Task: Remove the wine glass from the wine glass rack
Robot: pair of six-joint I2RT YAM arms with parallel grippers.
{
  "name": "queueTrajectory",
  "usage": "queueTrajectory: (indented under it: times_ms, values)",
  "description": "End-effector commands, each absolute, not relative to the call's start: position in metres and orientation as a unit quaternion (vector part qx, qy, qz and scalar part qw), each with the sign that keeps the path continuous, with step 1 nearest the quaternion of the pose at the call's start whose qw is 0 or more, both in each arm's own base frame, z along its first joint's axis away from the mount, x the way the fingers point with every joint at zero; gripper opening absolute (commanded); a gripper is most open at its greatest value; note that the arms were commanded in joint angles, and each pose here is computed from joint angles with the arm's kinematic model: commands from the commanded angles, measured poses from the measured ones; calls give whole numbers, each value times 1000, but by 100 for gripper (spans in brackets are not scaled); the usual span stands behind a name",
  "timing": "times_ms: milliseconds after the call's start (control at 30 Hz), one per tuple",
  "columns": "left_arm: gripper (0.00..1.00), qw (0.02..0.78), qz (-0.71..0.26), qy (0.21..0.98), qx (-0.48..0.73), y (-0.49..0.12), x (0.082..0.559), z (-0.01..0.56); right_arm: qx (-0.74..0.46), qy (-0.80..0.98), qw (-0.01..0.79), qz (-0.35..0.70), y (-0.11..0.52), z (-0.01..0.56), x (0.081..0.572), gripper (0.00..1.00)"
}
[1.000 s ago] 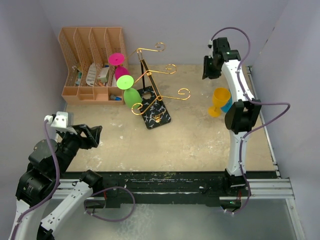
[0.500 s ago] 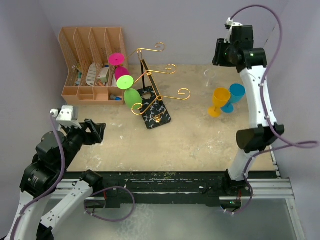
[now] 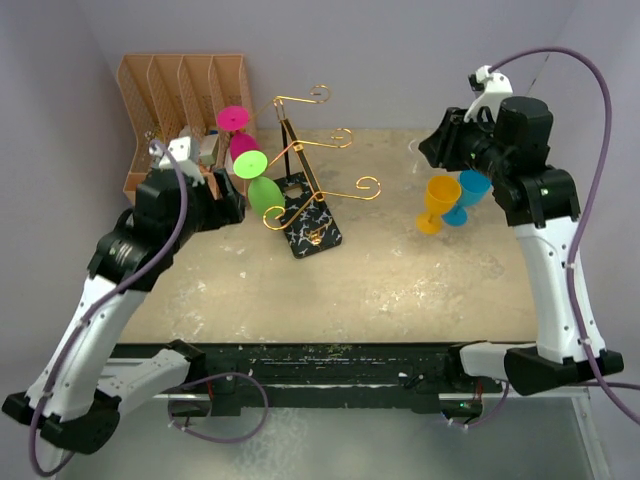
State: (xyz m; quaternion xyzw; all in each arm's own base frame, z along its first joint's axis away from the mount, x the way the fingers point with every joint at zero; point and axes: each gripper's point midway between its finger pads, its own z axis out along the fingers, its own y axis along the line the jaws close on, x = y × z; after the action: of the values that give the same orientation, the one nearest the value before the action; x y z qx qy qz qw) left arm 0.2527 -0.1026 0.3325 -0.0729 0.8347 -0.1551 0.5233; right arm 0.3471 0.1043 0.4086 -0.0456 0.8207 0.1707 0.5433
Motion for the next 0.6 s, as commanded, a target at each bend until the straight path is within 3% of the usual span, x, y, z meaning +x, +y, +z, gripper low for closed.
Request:
queueTrajectory:
  times_ms: [0,267,567]
  values:
    - [84,553,-228,796,-96,-112,285,391,-67,784,582,206,113,436,327,38]
    - [83,518,-345,778,-82,-113,337,425,-88,772,585,232,121,441,310,38]
    - [75,445,-428,779,-105,-107,358,366,-98,763,590,244,125,447,302,38]
